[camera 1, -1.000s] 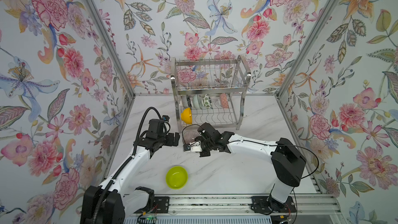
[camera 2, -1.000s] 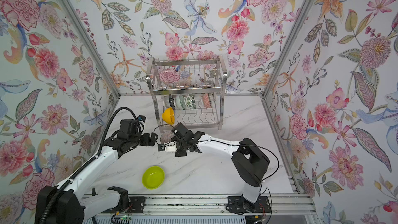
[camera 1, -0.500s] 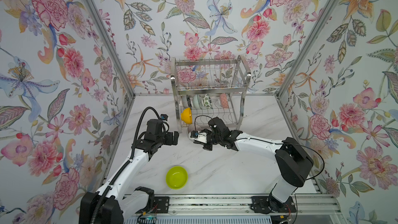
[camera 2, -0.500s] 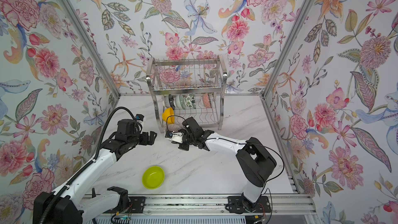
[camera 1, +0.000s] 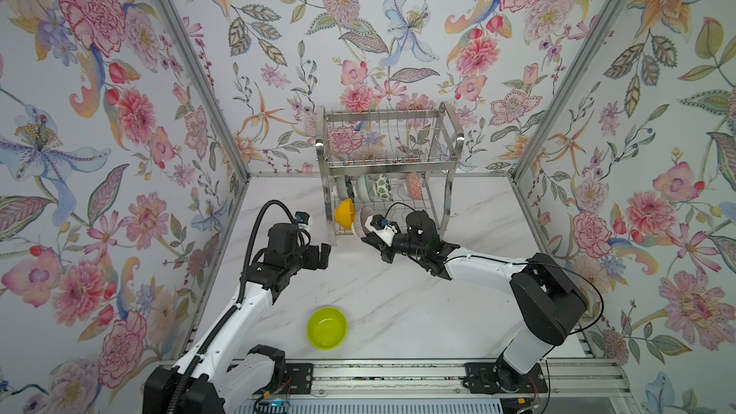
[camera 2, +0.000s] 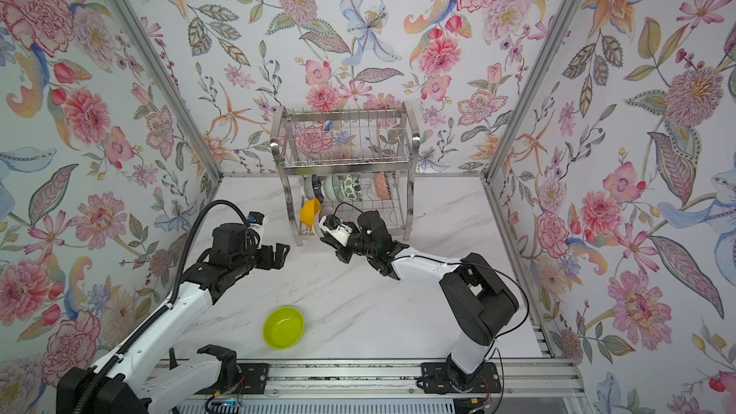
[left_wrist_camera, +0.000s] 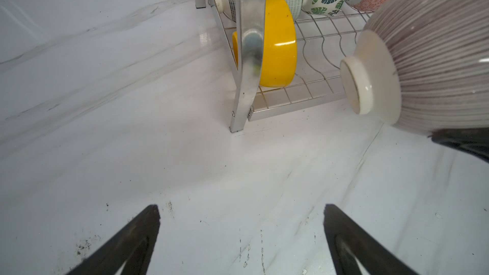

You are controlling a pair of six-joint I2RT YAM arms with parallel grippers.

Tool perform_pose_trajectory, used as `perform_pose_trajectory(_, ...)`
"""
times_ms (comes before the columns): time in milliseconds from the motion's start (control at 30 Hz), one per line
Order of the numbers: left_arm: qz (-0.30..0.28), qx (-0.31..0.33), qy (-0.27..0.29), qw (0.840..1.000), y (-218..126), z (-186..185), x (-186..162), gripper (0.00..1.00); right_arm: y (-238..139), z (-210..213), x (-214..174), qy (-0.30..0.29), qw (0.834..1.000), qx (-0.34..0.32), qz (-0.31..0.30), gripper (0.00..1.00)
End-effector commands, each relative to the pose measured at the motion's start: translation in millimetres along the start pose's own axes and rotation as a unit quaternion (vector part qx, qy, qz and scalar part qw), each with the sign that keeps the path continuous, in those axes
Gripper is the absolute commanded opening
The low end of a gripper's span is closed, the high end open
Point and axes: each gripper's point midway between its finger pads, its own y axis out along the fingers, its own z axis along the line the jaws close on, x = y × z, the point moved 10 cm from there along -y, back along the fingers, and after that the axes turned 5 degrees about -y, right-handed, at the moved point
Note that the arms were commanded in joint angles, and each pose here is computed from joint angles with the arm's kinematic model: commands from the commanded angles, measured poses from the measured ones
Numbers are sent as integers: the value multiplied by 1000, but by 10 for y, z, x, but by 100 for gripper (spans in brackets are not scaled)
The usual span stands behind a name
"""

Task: Load the bowls into the dish rack
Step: 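Lift and tilt the purple-striped bowl with the right gripper toward the rack, then lower the purple-striped bowl into the rack beside the yellow bowl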

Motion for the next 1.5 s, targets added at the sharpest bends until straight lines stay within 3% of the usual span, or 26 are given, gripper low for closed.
perform_pose_trajectory(0,-13,-14,9,1000,-30,-6,7,99,-28,-160,233,32,993,-35,-110,4)
perform_pose_trajectory(233,-17,-19,10,1000,-38,-14,9,99,0,-347,209,113,976,-66,-176,4)
perform_pose_trajectory(500,-19,-20,12,1000,-46,-14,4,99,10,-547,92,227,941,-64,-241,4)
perform_pose_trajectory(1033,-19,-20,11,1000,-46,-14,6,99,118,-795,-78,391,879,-48,-270,4)
perform_pose_trajectory(1467,-17,-21,9,1000,-42,-16,0,99,185,-944,-160,487,831,-18,-267,6)
